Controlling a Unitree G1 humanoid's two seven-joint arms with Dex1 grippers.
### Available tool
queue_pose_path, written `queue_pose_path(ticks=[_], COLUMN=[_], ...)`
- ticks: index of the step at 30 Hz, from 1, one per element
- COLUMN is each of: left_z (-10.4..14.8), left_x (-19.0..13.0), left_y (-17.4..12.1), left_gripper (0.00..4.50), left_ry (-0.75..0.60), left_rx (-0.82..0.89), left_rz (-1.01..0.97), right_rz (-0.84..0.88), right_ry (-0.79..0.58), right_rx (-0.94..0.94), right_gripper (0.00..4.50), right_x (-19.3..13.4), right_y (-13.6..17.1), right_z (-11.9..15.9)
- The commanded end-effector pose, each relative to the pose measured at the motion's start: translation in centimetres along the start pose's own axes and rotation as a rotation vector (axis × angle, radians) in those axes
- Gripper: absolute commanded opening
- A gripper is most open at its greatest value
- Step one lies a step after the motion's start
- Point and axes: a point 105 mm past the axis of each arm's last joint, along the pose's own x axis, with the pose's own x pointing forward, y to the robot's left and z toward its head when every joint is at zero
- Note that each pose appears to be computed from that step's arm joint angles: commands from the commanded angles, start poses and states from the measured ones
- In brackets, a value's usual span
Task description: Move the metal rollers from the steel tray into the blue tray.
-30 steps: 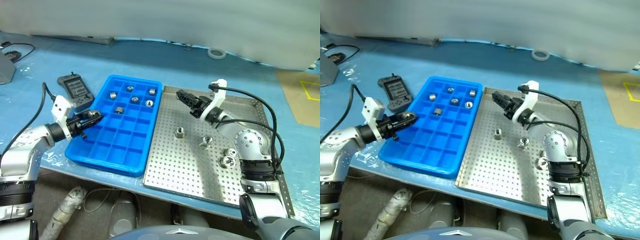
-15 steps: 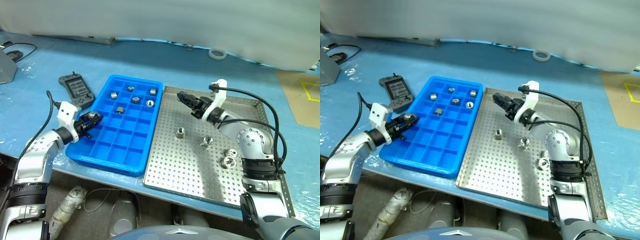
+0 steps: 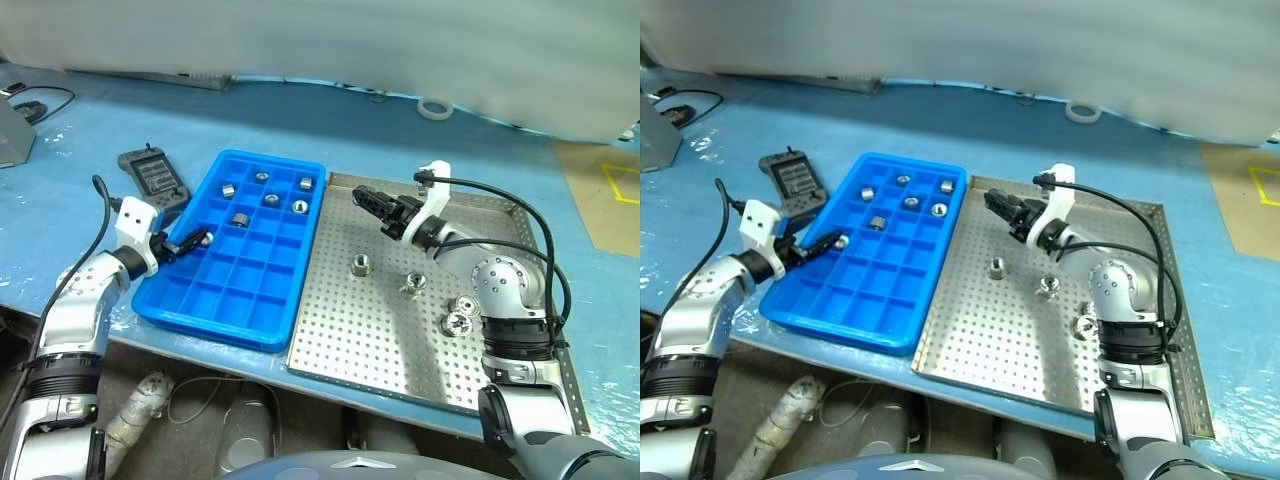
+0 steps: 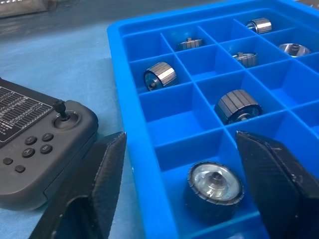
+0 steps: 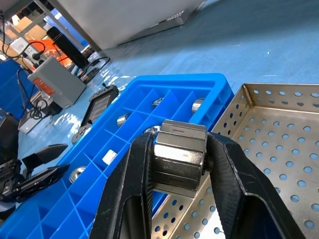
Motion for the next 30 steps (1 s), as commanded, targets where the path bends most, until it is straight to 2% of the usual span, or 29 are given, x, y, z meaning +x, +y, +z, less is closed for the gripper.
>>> queue_pose_path(ticks=[1, 5, 7, 9, 15, 18, 23, 30], left_z=[4.3, 7.5, 9.9, 11.3, 11.9, 11.9, 12.8, 13.5], left_x=[-0.3, -0.6, -0.1, 0.6, 4.1, 5.6, 5.8, 6.8], left_y=[-0.9, -3.9, -6.5, -8.0, -11.2, -12.6, -13.1, -13.4], left_gripper=[3.48, 3.48, 3.48, 3.48, 3.48, 3.48, 3.48, 3.48], left_ry=[-0.145, -0.236, -0.315, -0.355, -0.368, -0.332, -0.335, -0.348], left_rx=[-0.025, -0.137, -0.288, -0.381, -0.485, -0.638, -0.872, -1.071], left_rz=[-0.102, -0.307, -0.474, -0.574, -0.686, -0.749, -0.851, -0.877], right_rz=[0.071, 0.187, 0.295, 0.346, 0.402, 0.452, 0.459, 0.419], right_ry=[-0.046, -0.014, 0.025, 0.037, 0.008, -0.004, 0.017, 0.015], right_rx=[-0.034, -0.067, -0.146, -0.189, -0.187, -0.21, -0.257, -0.299], right_gripper=[1.26, 1.26, 1.26, 1.26, 1.26, 1.26, 1.26, 1.26], right_x=[-0.5, -0.9, -1.3, -1.5, -1.3, -1.5, -1.6, -1.4], right_y=[1.7, 4.1, 6.5, 7.7, 9.1, 10.7, 11.1, 10.6], right_z=[1.5, 1.3, 1.0, 1.0, 2.0, 2.4, 2.1, 2.2])
